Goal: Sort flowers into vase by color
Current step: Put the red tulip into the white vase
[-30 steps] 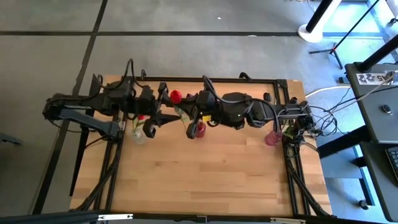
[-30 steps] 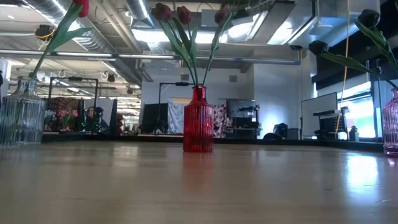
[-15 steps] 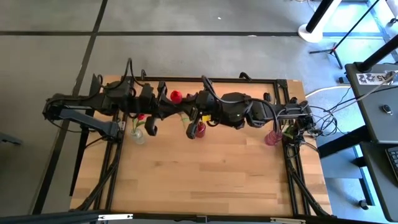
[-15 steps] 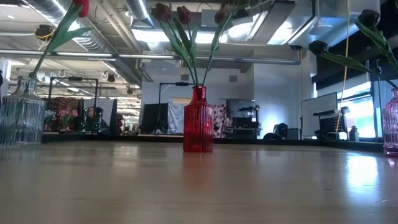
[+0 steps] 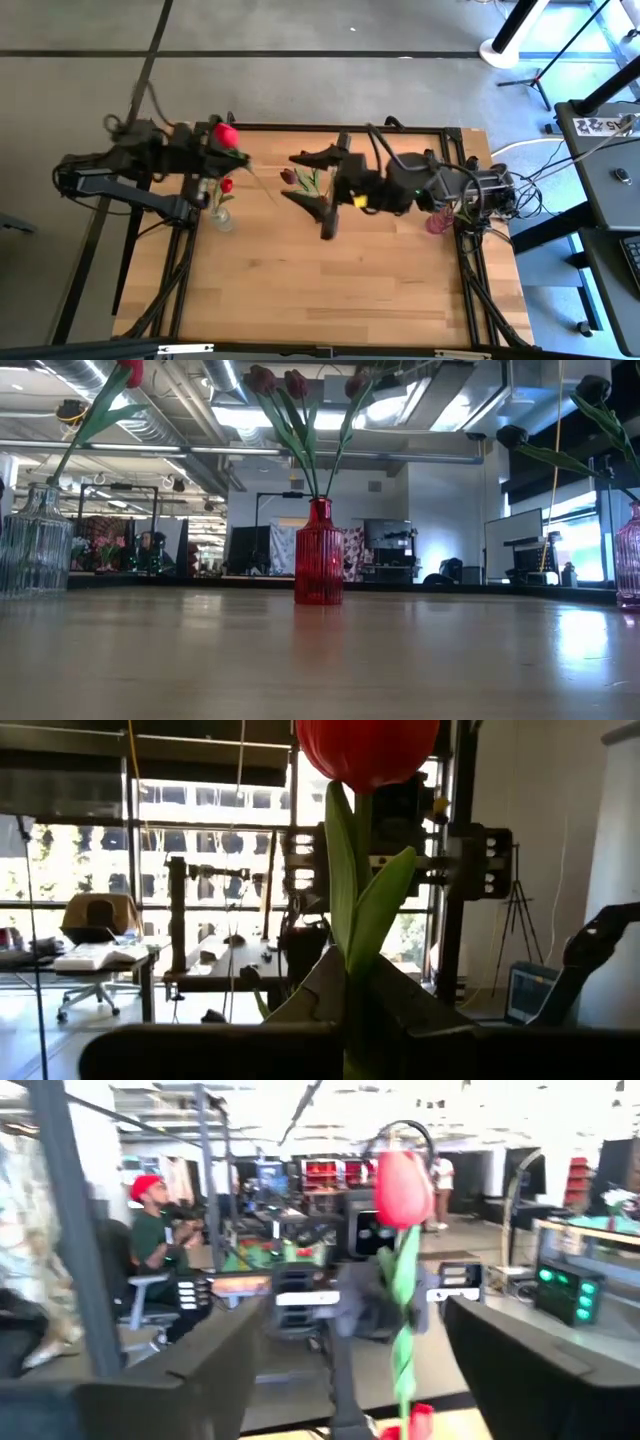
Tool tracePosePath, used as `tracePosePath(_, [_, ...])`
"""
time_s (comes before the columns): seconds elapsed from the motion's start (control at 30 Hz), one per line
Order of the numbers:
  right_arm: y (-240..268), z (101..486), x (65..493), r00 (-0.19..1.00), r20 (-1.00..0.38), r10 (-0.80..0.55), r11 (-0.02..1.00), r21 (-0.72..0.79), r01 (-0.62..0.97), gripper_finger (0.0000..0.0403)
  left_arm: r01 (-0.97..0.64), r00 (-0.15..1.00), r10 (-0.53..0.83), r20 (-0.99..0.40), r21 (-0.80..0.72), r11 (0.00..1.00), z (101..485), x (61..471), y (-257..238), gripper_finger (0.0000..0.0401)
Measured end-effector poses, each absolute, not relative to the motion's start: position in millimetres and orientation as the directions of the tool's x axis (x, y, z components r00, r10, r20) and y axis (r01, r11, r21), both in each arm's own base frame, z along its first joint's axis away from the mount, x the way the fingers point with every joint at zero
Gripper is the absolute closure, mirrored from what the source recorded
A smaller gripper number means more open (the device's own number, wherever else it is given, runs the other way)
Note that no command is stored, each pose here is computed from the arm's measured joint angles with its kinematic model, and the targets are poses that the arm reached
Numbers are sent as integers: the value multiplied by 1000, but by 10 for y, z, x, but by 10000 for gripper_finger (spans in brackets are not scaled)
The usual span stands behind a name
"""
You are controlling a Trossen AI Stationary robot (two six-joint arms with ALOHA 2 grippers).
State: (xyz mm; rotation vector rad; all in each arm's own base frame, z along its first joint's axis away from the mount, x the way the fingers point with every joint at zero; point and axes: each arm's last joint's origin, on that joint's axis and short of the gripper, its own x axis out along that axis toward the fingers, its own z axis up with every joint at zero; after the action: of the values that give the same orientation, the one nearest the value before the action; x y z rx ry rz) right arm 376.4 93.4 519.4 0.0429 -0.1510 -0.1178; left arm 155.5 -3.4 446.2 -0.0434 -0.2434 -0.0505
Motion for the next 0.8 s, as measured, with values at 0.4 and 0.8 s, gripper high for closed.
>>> tracePosePath(0.4, [1045, 5134, 3676, 972, 55, -228, 972, 71, 224, 89, 153, 902, -71, 427, -159, 975, 4616, 492, -24, 393])
tracePosePath(0.8, [1027, 5094, 3675, 961, 18, -276, 951, 150, 270, 116, 208, 952, -165, 258, -148, 967, 4339, 110, -45, 391])
